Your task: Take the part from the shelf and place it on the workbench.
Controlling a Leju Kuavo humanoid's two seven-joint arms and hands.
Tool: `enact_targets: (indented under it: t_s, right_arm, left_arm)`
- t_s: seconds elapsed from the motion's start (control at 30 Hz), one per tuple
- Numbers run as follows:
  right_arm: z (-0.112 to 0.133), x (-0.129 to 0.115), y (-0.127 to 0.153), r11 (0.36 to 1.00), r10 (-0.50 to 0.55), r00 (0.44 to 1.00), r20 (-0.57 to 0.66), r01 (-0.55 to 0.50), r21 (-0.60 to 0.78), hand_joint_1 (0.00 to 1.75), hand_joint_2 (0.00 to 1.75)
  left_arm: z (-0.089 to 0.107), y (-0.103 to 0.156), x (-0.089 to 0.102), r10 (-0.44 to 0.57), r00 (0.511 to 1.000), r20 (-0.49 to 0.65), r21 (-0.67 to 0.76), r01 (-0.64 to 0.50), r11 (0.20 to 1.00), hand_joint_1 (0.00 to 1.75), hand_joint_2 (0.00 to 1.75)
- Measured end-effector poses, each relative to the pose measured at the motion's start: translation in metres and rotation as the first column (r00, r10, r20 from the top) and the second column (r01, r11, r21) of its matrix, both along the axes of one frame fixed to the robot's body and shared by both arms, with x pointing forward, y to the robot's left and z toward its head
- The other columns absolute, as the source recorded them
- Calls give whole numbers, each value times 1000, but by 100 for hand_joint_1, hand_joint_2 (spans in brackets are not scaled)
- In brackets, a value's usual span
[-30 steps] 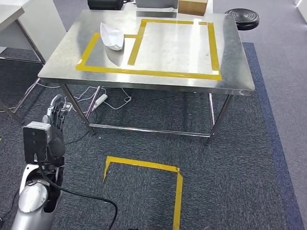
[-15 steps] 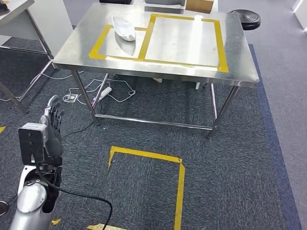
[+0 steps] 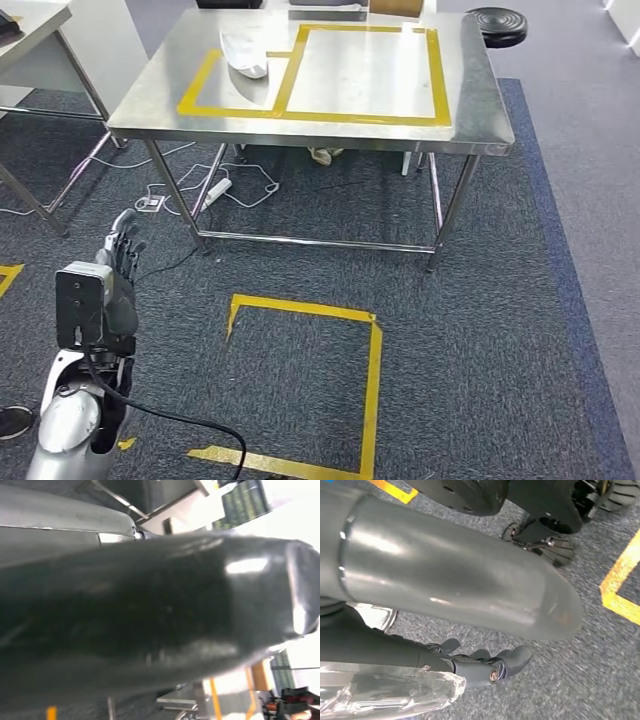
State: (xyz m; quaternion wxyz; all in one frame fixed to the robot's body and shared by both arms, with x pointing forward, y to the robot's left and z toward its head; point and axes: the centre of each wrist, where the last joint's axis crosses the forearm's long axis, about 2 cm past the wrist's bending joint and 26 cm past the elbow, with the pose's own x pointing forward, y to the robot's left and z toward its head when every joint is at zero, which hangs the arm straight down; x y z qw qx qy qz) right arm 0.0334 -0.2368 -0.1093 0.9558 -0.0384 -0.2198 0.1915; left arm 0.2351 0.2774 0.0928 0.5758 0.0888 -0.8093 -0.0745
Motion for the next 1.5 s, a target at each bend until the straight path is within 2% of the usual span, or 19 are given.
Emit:
enact_targets:
  t_s: [0.63,1.07,1.37,1.5]
  right_arm:
    - [0,-4,1,1000,-17,1000,-15,17,13,0,0]
    - [0,-5,1,999,-37,999,-11,37,5,0,0]
    - [0,-5,1,999,-39,999,-15,39,4,0,0]
    - [0,-4,1,999,-38,999,-14,38,4,0,0]
  left_arm:
    - [-12,-3,-15,5,998,-66,-41,-8,999,0,0]
    - [-37,2,-36,115,980,-162,-27,-121,992,0,0]
    - [-42,3,-38,144,972,-185,-29,-152,988,0,0]
    - [-53,10,-41,214,941,-262,16,-217,976,0,0]
